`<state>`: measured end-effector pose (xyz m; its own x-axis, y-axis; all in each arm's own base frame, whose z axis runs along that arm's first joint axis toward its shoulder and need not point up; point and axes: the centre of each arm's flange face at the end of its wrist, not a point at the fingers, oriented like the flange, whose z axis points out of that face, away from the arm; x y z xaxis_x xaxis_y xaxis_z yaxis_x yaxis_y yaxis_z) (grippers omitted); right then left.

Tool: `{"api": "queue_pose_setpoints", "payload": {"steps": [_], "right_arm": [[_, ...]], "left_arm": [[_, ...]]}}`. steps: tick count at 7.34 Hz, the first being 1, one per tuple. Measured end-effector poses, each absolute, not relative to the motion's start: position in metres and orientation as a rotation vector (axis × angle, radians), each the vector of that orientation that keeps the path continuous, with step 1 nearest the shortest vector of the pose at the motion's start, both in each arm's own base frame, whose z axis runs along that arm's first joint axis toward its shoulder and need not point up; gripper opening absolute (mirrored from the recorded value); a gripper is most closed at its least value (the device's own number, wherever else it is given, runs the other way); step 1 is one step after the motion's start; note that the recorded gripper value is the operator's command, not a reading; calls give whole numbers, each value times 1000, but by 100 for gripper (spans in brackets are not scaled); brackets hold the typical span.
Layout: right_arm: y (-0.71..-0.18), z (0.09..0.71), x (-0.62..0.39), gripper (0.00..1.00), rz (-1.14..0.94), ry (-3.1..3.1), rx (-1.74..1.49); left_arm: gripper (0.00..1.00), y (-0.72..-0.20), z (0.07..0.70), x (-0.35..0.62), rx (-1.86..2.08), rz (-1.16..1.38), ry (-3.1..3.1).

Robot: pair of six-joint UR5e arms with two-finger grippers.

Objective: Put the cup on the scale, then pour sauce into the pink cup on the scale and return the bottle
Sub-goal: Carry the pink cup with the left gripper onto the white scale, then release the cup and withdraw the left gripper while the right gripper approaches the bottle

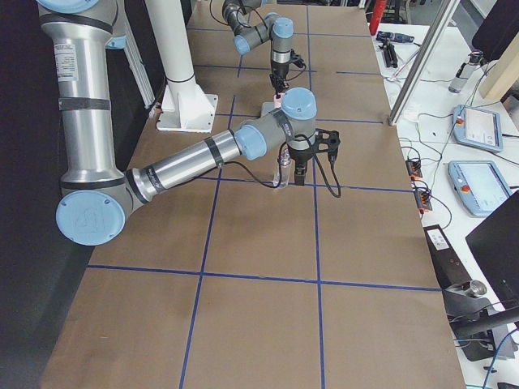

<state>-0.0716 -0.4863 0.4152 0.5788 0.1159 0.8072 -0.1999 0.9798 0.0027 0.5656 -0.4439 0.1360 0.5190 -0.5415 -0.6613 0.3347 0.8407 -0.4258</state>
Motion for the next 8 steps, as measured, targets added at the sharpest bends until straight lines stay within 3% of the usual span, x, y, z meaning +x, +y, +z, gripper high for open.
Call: {"api": "queue_pose_setpoints", "payload": {"steps": [1,2,8], "right_arm": [[-481,406,-80,100,191,-941,91],[-476,399,-87,100,195,-945,86],[-404,349,-160,100,211,-903,88]], "left_arm": [[88,-442,135,565,-256,-526,884],[100,-441,133,563,-248,-515,892],[100,-424,112,489,-159,-411,963]]}}
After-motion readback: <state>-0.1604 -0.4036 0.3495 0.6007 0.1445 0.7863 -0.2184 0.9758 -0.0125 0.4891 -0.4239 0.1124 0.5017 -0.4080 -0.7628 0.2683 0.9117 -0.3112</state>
